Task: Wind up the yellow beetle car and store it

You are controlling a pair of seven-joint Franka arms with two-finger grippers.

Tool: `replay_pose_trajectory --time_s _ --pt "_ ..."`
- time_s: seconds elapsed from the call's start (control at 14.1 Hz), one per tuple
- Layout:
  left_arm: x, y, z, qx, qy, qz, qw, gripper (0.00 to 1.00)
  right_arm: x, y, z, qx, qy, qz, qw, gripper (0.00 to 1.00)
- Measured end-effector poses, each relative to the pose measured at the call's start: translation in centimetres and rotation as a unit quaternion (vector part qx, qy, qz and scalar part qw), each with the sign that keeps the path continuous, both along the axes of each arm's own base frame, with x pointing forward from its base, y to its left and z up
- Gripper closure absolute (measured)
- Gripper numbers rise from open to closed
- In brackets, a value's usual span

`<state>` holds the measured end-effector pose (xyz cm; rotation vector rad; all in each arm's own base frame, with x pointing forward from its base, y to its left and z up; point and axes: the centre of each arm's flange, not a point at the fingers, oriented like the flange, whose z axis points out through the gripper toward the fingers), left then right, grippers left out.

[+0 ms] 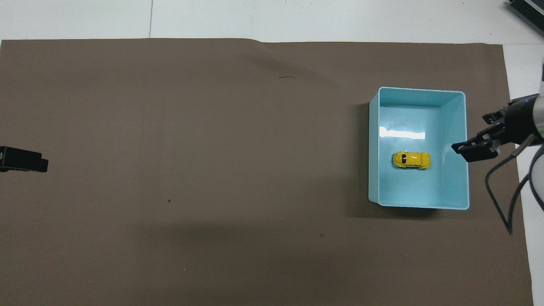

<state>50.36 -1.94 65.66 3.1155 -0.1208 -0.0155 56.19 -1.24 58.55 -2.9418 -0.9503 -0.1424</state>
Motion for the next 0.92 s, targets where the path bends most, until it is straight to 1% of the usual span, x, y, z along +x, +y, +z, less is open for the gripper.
replay_pose_trajectory --time_s 0.14,0.28,0.5,0.71,0.92 --pt "0.0 0.0 0.0 0.0 0.0 0.0 1.0 0.0 -0.2 0.1 0.8 0.003 -0.002 -0.042 0.999 0.0" --pt "0.0 0.0 0.0 0.0 0.0 0.0 1.0 0.0 -0.5 0.1 1.3 0.006 0.006 -0.074 0.997 0.0" --pt "0.0 0.0 0.0 0.0 0.0 0.0 1.0 0.0 -0.5 0.6 1.6 0.01 0.008 -0.121 0.993 0.0" --pt "0.0 0.0 0.0 0.0 0.0 0.0 1.0 0.0 -0.6 1.5 1.7 0.016 0.013 -0.192 0.981 0.0" --pt "0.0 0.0 0.0 0.0 0.0 0.0 1.0 0.0 -0.6 1.7 1.8 0.02 0.017 -0.255 0.967 0.0"
